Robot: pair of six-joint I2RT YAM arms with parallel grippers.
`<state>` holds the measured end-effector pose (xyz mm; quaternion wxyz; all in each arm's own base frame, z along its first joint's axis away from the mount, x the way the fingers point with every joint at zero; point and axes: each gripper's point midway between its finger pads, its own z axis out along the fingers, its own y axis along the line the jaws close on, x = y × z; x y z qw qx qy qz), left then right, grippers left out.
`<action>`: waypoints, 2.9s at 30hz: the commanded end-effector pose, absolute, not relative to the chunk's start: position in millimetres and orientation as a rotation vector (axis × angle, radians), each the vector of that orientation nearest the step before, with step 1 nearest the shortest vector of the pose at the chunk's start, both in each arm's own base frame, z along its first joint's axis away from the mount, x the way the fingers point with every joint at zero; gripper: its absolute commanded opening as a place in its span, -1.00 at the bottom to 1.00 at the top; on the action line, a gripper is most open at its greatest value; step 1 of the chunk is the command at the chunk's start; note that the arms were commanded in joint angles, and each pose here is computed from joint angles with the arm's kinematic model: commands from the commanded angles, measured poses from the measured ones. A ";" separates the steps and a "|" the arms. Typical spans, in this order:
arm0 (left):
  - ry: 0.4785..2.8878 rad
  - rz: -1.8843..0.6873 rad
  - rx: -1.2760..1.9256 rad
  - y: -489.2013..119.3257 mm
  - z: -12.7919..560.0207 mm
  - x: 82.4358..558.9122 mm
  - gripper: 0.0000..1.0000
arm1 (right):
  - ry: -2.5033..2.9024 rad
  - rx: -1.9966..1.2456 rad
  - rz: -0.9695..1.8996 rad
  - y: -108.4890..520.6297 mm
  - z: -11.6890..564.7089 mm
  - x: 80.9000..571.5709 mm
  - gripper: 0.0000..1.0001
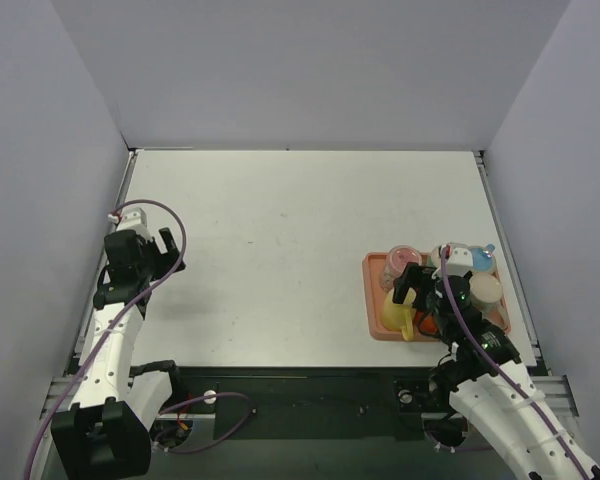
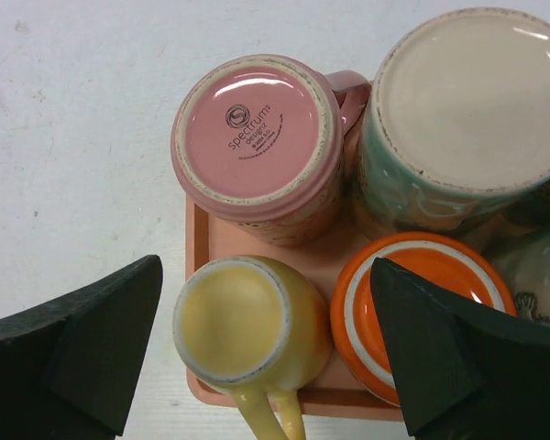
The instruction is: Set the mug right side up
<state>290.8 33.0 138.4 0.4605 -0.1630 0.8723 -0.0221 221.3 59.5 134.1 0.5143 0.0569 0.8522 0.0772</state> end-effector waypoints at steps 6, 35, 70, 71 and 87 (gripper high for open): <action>2.144 -0.178 0.036 0.4 176.4 293.1 0.96 | 2.213 0.276 0.128 46.0 152.3 195.5 0.88; 2.073 -0.264 -0.092 4.2 214.3 304.5 0.96 | 2.497 0.132 -0.226 61.7 80.0 167.3 -0.20; 2.012 -0.377 -0.055 -12.1 226.8 309.3 0.97 | 2.468 0.035 -0.175 87.2 48.2 180.6 -1.00; 2.010 -0.399 -0.045 -15.5 228.6 308.7 0.98 | 2.461 0.018 -0.156 91.6 54.5 182.1 -1.00; 1.846 -1.243 -0.030 -128.0 314.6 263.7 0.45 | 2.164 0.008 0.346 154.3 203.3 199.1 -1.00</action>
